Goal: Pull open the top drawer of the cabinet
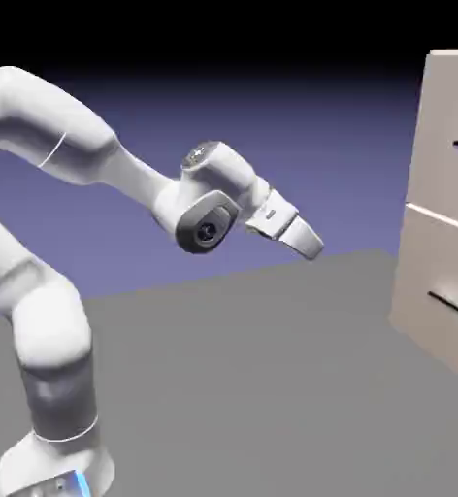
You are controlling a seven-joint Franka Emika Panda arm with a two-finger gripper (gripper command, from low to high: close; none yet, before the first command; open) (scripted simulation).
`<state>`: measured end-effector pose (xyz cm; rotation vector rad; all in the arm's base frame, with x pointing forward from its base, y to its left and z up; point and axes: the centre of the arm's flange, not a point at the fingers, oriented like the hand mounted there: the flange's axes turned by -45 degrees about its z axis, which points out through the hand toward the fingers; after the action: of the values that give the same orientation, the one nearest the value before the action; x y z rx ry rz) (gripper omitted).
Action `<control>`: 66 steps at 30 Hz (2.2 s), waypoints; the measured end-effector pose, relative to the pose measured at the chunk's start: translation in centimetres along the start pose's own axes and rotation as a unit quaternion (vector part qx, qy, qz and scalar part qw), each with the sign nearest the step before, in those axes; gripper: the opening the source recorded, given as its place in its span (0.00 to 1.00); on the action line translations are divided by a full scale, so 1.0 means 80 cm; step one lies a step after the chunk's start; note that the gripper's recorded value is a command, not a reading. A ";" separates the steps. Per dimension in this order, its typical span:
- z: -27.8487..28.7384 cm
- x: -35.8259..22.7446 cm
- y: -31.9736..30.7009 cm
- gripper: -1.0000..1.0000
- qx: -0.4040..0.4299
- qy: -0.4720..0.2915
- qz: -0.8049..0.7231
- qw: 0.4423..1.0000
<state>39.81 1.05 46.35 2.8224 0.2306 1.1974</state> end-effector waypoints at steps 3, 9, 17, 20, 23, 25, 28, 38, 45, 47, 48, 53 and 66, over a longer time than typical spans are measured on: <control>0.010 0.031 -0.014 0.50 -0.014 0.004 -0.138 0.990; 0.034 0.085 -0.045 0.50 -0.038 0.006 -0.399 0.916; 0.074 0.141 -0.085 0.50 -0.064 0.008 -0.690 0.721; 0.089 0.158 -0.097 0.50 -0.075 0.010 -0.775 0.627; 0.104 0.174 -0.108 0.50 -0.087 0.011 -0.847 0.525; 0.113 0.184 -0.113 0.50 -0.096 0.011 -0.886 0.454; 0.127 0.199 -0.118 0.50 -0.112 0.011 -0.932 0.344; 0.166 0.247 -0.108 0.50 -0.180 -0.014 -0.983 -0.021; 0.187 0.281 -0.070 0.50 -0.230 -0.068 -0.938 -0.252; 0.191 0.291 -0.053 0.50 -0.242 -0.090 -0.915 -0.311; 0.193 0.296 -0.044 0.50 -0.247 -0.103 -0.902 -0.340; 0.203 0.318 0.011 0.50 -0.261 -0.175 -0.825 -0.469; 0.227 0.361 0.108 0.50 -0.245 -0.285 -0.709 -0.597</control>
<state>73.61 -2.80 55.28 2.4156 -2.4271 2.4192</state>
